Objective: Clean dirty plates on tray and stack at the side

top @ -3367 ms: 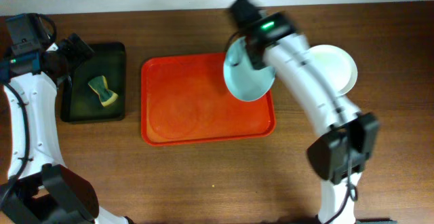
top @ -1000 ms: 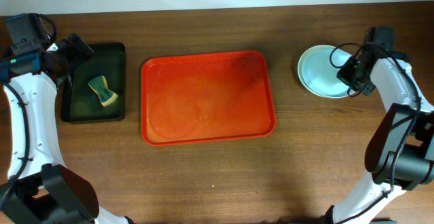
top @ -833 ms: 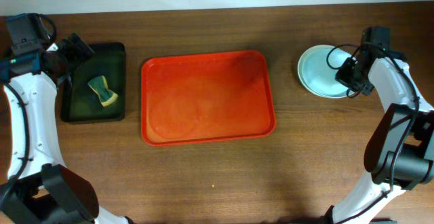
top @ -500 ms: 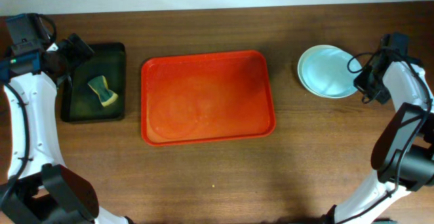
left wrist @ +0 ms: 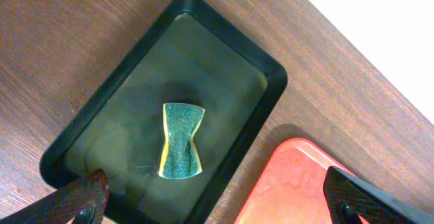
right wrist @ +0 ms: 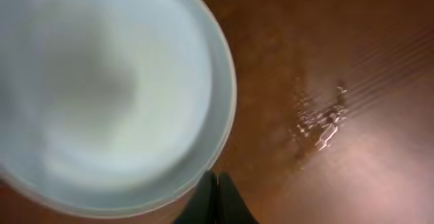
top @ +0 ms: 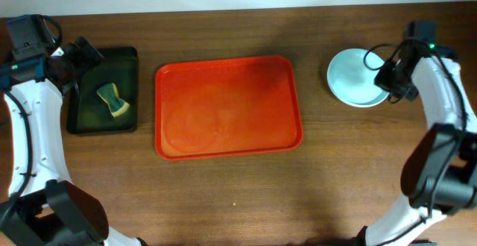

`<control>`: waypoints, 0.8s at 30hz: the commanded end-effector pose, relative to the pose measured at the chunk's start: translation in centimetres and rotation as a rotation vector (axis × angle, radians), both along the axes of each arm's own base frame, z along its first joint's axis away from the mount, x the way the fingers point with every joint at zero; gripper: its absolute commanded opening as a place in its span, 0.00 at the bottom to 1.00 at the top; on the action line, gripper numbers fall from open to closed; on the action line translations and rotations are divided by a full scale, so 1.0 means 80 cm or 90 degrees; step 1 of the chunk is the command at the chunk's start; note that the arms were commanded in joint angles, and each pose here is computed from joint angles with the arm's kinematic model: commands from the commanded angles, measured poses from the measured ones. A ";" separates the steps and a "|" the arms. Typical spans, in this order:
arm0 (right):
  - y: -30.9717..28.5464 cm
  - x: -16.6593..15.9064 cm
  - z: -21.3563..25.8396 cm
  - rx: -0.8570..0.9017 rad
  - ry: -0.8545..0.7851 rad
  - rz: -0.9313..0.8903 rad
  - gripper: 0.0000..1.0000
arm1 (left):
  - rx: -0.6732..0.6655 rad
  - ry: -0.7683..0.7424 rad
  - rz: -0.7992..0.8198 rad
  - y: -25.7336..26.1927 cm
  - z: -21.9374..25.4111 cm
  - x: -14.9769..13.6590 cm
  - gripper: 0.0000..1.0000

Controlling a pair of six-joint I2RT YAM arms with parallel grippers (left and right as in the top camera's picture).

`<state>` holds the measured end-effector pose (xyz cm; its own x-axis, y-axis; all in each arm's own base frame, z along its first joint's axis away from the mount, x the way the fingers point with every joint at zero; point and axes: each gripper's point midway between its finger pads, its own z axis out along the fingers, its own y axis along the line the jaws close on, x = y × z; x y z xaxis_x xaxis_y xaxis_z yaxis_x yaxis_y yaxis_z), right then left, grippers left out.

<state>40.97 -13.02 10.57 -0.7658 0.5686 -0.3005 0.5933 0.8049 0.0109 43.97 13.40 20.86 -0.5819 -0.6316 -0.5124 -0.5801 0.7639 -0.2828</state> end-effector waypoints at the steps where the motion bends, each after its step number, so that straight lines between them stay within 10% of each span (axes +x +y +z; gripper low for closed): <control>1: 0.005 -0.031 0.090 -0.032 -0.052 0.003 0.04 | -0.004 -0.004 -0.003 0.000 0.001 0.002 0.99; 5: 0.046 -0.110 0.132 0.015 -0.006 0.043 0.04 | -0.003 -0.004 -0.003 0.000 0.001 0.002 0.99; 6: 0.059 -0.118 0.135 0.029 -0.001 0.077 0.98 | -0.003 -0.004 -0.003 0.000 0.001 0.002 0.99; 15: 0.254 -0.281 0.168 0.251 -0.044 0.424 0.98 | -0.003 -0.004 -0.003 0.000 0.001 0.002 0.99; 24: 0.244 -0.270 0.149 0.189 -0.054 0.456 0.98 | -0.003 -0.004 -0.003 0.000 0.002 0.002 0.99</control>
